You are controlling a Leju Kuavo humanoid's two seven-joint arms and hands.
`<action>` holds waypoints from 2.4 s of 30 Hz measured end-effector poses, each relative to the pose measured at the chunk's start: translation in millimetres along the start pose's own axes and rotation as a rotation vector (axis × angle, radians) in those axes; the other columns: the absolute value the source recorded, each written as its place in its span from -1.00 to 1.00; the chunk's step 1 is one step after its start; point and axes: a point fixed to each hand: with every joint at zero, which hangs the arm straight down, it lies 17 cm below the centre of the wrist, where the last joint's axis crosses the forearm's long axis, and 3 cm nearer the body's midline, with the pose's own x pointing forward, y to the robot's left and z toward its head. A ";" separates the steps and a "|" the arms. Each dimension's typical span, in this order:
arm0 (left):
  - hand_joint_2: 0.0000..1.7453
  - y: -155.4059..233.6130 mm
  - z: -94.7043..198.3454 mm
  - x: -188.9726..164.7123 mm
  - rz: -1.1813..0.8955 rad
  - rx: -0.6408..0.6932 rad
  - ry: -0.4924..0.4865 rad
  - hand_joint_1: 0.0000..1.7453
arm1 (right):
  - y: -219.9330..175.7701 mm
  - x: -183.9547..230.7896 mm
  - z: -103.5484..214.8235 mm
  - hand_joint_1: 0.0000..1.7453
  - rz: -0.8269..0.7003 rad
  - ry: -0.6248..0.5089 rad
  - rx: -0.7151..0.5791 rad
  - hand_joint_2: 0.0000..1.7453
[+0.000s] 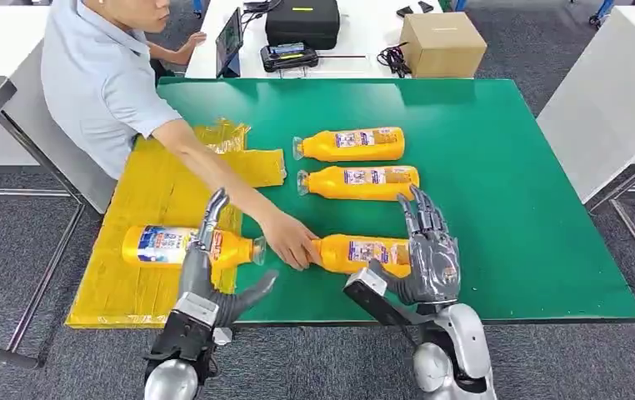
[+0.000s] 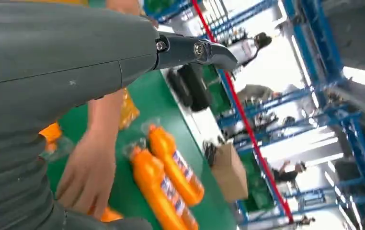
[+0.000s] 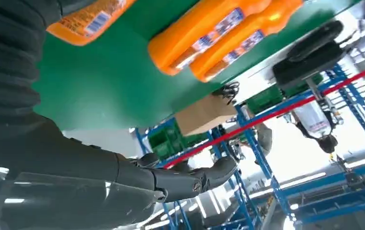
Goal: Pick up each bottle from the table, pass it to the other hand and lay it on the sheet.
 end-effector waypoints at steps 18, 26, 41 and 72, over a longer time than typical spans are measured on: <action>1.00 -15.2 6.2 -11.6 0.039 -0.092 0.062 -1.00 | 82.6 -89.9 52.9 -1.00 0.122 0.174 0.393 1.00; 1.00 -24.2 9.6 -19.7 0.075 -0.133 0.108 -1.00 | 95.7 -131.5 77.9 -1.00 0.248 0.228 0.498 1.00; 1.00 -39.2 11.6 -23.4 0.069 -0.176 0.114 -1.00 | 100.6 -145.9 60.7 -1.00 0.411 0.158 0.518 1.00; 1.00 -42.3 10.8 -19.6 0.044 -0.182 0.093 -1.00 | 124.8 -117.9 54.5 -1.00 0.356 0.095 0.544 1.00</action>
